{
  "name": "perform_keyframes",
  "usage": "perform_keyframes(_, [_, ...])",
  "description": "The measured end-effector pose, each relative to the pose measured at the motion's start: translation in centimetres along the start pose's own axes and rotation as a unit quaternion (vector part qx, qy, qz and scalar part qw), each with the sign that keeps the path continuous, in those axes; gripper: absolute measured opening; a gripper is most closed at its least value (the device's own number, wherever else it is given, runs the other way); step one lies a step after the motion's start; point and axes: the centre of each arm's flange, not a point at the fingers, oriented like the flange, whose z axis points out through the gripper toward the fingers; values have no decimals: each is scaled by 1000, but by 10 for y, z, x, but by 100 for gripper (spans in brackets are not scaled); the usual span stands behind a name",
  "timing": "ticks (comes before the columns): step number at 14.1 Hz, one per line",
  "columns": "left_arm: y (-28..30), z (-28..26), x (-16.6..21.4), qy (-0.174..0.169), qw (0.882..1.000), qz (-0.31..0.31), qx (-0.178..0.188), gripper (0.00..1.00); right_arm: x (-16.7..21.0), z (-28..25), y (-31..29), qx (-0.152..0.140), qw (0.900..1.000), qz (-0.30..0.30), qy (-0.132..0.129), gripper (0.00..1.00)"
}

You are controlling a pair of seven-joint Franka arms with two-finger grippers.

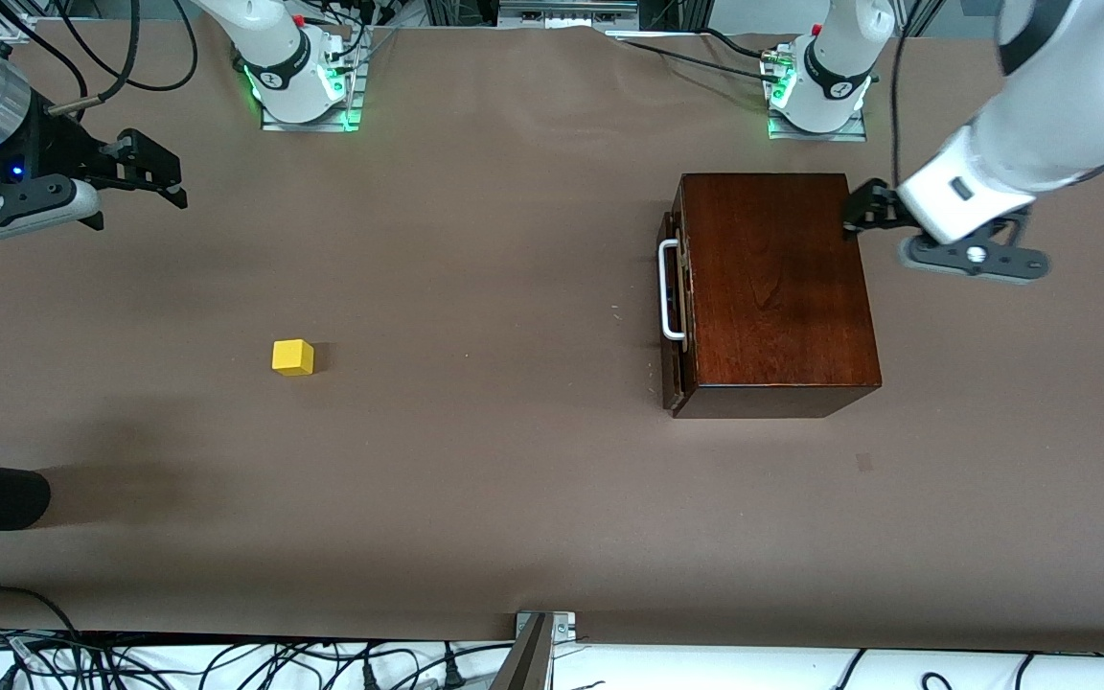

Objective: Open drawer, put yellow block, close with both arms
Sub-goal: 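Reach the left gripper to the drawer handle of the wooden box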

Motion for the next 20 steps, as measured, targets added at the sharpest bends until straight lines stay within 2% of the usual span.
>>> perform_keyframes(6, [146, 60, 31, 17, 999, -40, -1, 100, 0, 0, 0, 0, 1000, 0, 0, 100])
perform_keyframes(11, [253, 134, 26, 27, 995, -41, 81, 100, -1, 0, 1, 1, 1000, 0, -4, 100])
perform_keyframes(14, [276, 164, 26, 35, 993, -42, 106, 100, -2, 0, 1, 1, 1000, 1, -5, 100])
perform_keyframes(20, [281, 233, 22, 59, 987, -32, 146, 100, -2, -2, 3, 1, 1000, 2, -5, 100])
